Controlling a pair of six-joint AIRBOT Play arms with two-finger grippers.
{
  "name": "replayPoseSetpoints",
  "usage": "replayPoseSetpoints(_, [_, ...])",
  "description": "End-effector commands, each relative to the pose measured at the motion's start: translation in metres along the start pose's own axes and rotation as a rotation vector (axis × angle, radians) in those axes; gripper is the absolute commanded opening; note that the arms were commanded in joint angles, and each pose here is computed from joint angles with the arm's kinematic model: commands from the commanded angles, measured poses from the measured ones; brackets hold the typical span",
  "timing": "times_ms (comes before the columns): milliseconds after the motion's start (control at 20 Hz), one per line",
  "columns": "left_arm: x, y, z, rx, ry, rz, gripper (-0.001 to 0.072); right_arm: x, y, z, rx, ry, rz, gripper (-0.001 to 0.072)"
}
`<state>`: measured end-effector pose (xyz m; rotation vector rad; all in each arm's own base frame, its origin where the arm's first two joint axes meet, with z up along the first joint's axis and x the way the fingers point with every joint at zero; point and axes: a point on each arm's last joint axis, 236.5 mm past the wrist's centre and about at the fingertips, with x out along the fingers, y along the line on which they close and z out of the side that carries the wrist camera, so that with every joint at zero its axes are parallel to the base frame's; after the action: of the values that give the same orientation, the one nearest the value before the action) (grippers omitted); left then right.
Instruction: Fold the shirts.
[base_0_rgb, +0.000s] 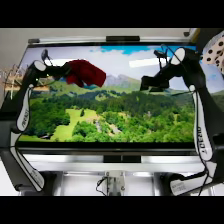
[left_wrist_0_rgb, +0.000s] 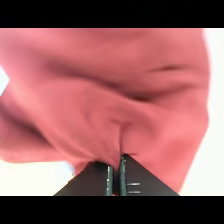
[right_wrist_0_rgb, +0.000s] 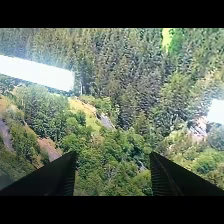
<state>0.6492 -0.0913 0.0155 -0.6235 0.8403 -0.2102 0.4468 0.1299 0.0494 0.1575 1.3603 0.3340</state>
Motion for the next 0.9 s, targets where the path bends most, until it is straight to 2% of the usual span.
replayPoseSetpoints(0, [-0.096,-0.124,0.051,0.322,-0.194,-0.165,0.0033,-0.035,-0.001,0.000,-0.049,-0.064,-0.048,0.0545])
replayPoseSetpoints(100, [-0.198,-0.214,0.056,0.513,-0.331,-0.259,0.0034,-0.087,-0.009,-0.008,-0.084,-0.141,-0.146,0.0545])
replayPoseSetpoints(200, [-0.296,-0.284,0.037,0.634,-0.432,-0.356,0.0034,-0.149,-0.020,-0.026,-0.101,-0.233,-0.263,0.0545])
replayPoseSetpoints(300, [-0.363,-0.324,0.005,0.716,-0.468,-0.424,0.0034,-0.210,-0.025,-0.048,-0.078,-0.352,-0.347,0.0545])
replayPoseSetpoints(400, [-0.385,-0.337,-0.031,0.701,-0.412,-0.460,0.0034,-0.259,-0.016,-0.073,-0.050,-0.473,-0.355,0.0545])
replayPoseSetpoints(500, [-0.366,-0.335,-0.074,0.696,-0.259,-0.471,0.0034,-0.290,-0.008,-0.101,0.021,-0.547,-0.328,0.0545])
replayPoseSetpoints(650, [-0.294,-0.323,-0.152,0.697,0.005,-0.473,0.0034,-0.305,-0.005,-0.138,0.085,-0.549,-0.312,0.0545])
replayPoseSetpoints(850, [-0.172,-0.295,-0.285,0.569,0.323,-0.415,0.0036,-0.280,-0.015,-0.156,0.105,-0.448,-0.331,0.0545])
